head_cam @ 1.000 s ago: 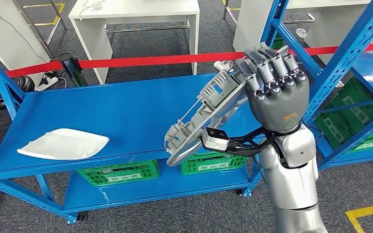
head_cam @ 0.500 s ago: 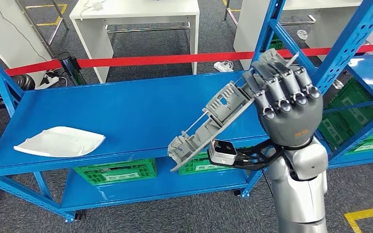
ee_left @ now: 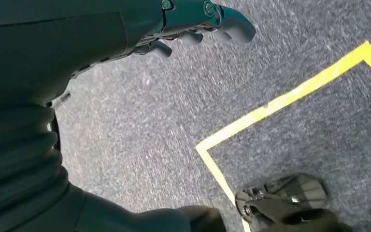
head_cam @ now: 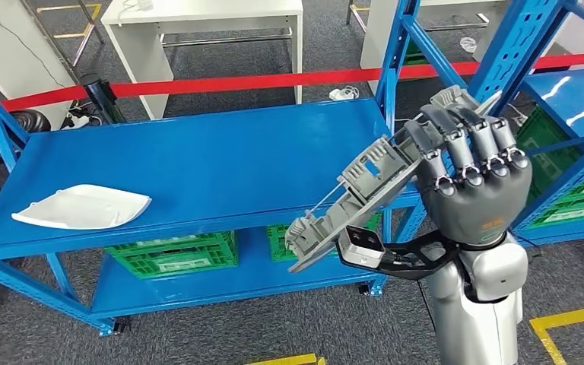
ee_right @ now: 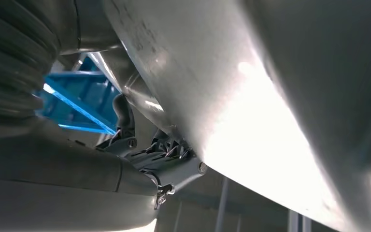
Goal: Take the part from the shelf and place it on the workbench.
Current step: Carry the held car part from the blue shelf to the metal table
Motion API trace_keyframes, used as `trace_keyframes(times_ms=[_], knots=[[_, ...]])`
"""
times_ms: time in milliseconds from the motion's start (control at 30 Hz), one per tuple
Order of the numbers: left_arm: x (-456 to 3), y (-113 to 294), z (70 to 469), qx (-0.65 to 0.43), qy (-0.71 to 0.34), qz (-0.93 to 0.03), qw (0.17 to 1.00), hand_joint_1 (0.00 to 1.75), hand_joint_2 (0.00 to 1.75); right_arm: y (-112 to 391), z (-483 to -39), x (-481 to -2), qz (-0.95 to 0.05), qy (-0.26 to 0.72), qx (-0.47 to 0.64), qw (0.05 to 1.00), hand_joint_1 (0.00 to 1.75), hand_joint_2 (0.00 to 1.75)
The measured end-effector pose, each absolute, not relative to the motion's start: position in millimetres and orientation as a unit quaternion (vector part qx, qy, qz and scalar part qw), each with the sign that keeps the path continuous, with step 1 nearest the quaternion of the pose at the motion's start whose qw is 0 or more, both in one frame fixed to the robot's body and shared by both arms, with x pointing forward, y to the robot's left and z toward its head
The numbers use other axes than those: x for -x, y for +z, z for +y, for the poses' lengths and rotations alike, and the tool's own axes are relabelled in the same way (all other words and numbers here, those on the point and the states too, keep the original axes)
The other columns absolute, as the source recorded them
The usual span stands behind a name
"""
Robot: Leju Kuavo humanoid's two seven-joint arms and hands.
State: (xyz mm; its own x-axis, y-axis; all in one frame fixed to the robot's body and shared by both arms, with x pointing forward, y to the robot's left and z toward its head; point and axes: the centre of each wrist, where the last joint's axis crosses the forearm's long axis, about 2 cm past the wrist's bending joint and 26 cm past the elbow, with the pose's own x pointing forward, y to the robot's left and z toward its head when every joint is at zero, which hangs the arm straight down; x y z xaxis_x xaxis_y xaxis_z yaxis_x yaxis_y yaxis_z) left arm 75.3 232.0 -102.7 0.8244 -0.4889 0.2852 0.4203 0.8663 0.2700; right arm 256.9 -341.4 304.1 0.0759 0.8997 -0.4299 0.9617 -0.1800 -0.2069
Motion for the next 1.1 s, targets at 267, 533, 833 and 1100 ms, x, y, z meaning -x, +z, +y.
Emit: trace_keyframes(times_ms=[267,533,833,1100], knots=[[-75.8,-103.1,235.9,-0.097,-0.239,-0.176,0.95,0.0,1.75,298.6,-336.2,-254.8,0.648,-0.217,-0.729,0.046,1.75,1.75],[-75.7,-103.1,235.6,-0.096,-0.24,-0.171,0.951,0.0,1.75,291.6,-335.7,-245.7,0.652,-0.203,-0.731,0.022,1.75,1.75],[-76.7,-103.2,238.4,-0.102,-0.238,-0.176,0.95,0.0,1.75,288.6,-330.5,-242.9,0.679,-0.215,-0.701,0.035,1.75,1.75],[-80.7,-102.4,238.1,-0.103,-0.237,-0.181,0.949,0.0,1.75,275.0,-331.9,-242.0,0.78,-0.167,-0.602,0.039,1.75,1.75]])
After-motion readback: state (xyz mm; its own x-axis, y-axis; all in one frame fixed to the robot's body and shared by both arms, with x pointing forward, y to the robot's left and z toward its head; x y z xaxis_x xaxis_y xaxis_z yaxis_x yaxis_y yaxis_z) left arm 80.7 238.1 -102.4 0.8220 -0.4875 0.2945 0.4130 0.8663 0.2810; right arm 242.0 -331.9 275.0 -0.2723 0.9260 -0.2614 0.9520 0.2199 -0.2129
